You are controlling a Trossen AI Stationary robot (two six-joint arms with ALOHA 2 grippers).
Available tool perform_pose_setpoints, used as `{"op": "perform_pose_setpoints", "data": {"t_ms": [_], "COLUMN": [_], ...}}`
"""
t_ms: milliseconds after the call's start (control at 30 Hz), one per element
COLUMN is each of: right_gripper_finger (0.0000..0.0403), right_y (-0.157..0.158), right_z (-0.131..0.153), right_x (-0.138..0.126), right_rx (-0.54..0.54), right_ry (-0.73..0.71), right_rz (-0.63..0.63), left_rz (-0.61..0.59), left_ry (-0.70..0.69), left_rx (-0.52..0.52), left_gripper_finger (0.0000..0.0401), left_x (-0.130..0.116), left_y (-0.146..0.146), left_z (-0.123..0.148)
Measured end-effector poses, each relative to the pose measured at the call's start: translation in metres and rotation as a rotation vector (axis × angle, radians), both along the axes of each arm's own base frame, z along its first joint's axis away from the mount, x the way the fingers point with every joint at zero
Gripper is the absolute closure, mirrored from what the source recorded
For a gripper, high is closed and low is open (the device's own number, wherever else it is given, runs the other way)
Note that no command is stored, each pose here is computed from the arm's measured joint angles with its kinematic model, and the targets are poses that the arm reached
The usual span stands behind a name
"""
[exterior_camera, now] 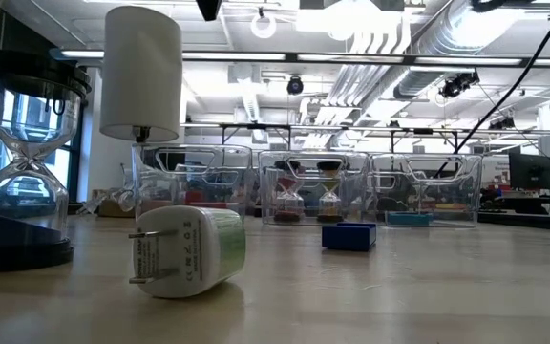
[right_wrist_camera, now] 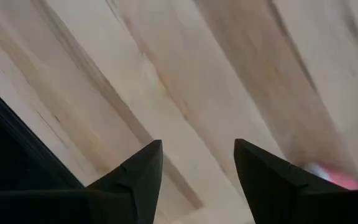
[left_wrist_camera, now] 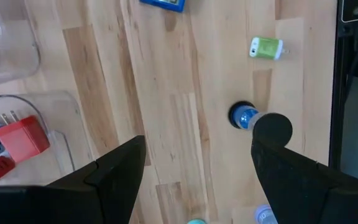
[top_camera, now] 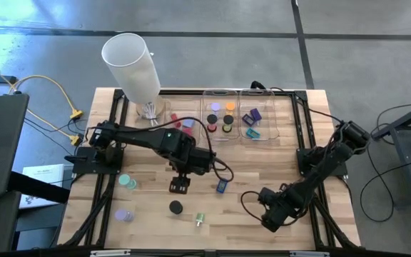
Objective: Pick & Place Office items
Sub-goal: Put the pink charger adapter into the left transparent bin
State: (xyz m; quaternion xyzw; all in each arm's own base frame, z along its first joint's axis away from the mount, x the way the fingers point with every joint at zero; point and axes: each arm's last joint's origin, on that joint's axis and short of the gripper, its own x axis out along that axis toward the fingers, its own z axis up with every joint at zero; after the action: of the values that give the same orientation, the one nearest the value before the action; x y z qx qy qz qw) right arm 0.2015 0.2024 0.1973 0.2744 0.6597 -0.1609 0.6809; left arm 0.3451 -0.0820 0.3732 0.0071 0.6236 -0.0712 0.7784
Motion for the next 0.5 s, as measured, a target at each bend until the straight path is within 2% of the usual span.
{"op": "perform_pose_setpoints", "data": {"t_ms": [100, 367, 500], "right_gripper_finger": [0.0215, 0.0215, 0.0215], "right_y": [0.006, 0.027, 0.036], "right_z": [0.000, 0.000, 0.000], "right_x": [-0.006, -0.031, -0.044], "right_rx": [0.013, 0.056, 0.052], "right_ry": [0.015, 0.107, 0.115], "right_rz": [-0.044, -0.282, -0.362], "left_rz": [-0.008, -0.053, -0.065], "left_ry": [0.000, -0.006, -0.004], "left_rx": [0.001, 0.013, 0.021], "left_gripper_finger": [0.0116, 0.0116, 0.0116], "left_x": [0.000, 0.000, 0.002], "left_y": [-0.001, 0.001, 0.007], "left_z": [0.000, 0.000, -0.001]}}
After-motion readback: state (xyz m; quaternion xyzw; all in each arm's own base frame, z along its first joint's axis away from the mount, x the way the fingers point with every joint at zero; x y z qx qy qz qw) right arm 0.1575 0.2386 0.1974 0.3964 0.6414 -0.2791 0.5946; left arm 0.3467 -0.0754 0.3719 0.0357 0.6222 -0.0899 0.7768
